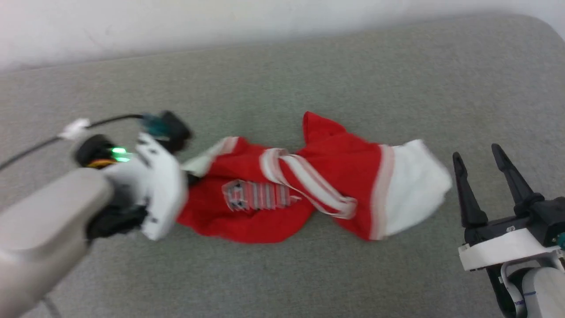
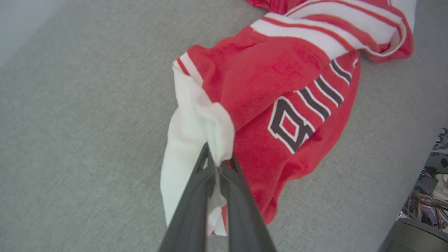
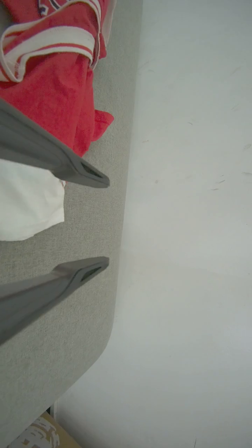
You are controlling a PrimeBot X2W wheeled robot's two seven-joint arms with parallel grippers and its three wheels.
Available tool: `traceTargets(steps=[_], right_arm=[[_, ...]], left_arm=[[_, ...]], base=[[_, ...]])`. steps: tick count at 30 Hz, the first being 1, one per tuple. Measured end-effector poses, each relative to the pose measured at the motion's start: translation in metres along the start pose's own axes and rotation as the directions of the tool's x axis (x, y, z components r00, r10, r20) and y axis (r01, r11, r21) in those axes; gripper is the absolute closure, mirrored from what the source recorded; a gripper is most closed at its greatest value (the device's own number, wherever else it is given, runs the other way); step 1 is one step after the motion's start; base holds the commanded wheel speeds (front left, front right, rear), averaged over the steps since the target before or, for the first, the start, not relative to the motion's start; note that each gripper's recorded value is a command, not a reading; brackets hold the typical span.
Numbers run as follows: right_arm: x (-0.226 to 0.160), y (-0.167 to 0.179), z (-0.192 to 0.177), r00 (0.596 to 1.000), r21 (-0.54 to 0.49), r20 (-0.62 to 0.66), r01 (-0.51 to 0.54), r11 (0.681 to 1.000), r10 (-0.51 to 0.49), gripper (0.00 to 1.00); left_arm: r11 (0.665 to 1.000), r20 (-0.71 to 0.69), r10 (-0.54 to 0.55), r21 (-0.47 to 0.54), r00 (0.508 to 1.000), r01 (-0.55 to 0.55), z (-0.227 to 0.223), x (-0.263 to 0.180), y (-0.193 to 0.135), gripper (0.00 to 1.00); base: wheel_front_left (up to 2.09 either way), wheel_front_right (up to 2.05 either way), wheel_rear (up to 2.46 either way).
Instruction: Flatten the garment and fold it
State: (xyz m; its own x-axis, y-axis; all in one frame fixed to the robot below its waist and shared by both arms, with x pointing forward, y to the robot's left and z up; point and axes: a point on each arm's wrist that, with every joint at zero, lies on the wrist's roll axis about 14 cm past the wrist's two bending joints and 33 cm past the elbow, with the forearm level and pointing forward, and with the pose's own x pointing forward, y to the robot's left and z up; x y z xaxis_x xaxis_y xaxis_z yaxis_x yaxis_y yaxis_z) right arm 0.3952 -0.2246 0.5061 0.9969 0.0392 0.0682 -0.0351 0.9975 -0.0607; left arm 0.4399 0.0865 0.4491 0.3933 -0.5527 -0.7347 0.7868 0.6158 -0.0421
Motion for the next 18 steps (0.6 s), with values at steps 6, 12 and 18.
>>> traceTargets(steps=[6,12,18], right_arm=[[0.007,0.012,-0.002,0.999,0.003,-0.002,-0.042,0.999,0.042,0.00],[0.017,0.012,-0.011,0.998,-0.013,-0.022,-0.062,0.998,0.061,0.00],[0.015,0.005,-0.024,0.997,-0.018,-0.063,-0.043,0.999,0.042,0.00]], left_arm=[[0.971,-0.049,0.174,-0.155,0.984,-0.180,-0.038,-0.022,0.052,1.00],[0.869,-0.145,0.395,-0.260,0.907,-0.420,-0.087,-0.024,0.122,1.00],[0.814,-0.228,0.430,-0.322,0.874,-0.484,-0.115,-0.011,0.144,1.00]], base=[[0.00,0.00,0.00],[0.00,0.00,0.00],[0.00,0.00,0.00]])
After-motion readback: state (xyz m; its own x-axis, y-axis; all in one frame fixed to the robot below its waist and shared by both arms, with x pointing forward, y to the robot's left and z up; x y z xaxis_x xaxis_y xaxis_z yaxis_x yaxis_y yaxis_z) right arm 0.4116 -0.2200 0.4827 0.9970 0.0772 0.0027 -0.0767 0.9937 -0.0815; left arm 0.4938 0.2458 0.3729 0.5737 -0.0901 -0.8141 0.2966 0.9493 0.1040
